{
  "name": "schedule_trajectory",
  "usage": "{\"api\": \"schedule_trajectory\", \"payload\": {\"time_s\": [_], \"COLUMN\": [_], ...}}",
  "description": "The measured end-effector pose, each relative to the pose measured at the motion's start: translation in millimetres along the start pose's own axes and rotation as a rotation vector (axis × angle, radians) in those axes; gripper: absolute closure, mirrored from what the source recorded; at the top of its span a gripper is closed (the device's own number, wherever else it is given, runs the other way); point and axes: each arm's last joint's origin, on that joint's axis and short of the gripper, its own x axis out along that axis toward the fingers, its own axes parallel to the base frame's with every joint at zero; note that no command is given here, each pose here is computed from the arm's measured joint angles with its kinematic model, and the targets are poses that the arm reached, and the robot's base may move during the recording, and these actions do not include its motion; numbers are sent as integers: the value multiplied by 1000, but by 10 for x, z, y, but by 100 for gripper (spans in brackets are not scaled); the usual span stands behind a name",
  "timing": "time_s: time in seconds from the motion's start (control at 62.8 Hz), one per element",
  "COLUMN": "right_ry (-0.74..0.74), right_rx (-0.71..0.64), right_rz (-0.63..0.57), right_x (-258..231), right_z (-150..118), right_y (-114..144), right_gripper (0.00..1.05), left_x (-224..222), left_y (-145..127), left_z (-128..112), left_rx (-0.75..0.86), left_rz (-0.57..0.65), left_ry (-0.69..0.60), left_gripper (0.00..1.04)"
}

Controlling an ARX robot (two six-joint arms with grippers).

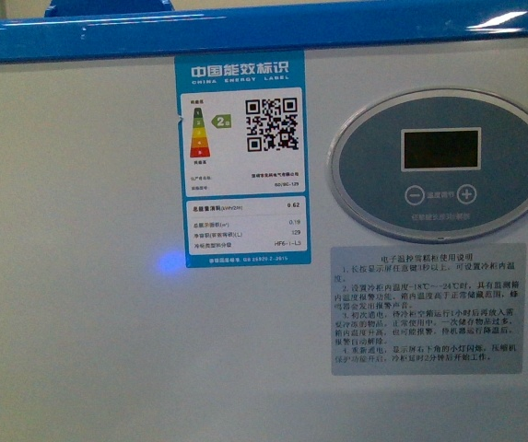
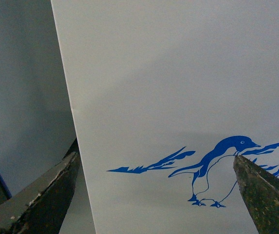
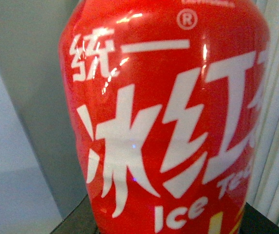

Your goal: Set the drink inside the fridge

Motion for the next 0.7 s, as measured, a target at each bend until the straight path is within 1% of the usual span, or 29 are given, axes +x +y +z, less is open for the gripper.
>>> {"api": "schedule_trajectory", "payload": {"time_s": [0.701], "right_ry": [3], "right_rx": [-4], "right_rz": [0], "right_x": [1], "right_z": [-12], "right_y": [0], "right_gripper": [68], "left_x": [0], "left_y": [0], "left_z": [0], "left_rx": [0], "left_rz": [0], "left_ry": [0], "left_gripper": [8]}}
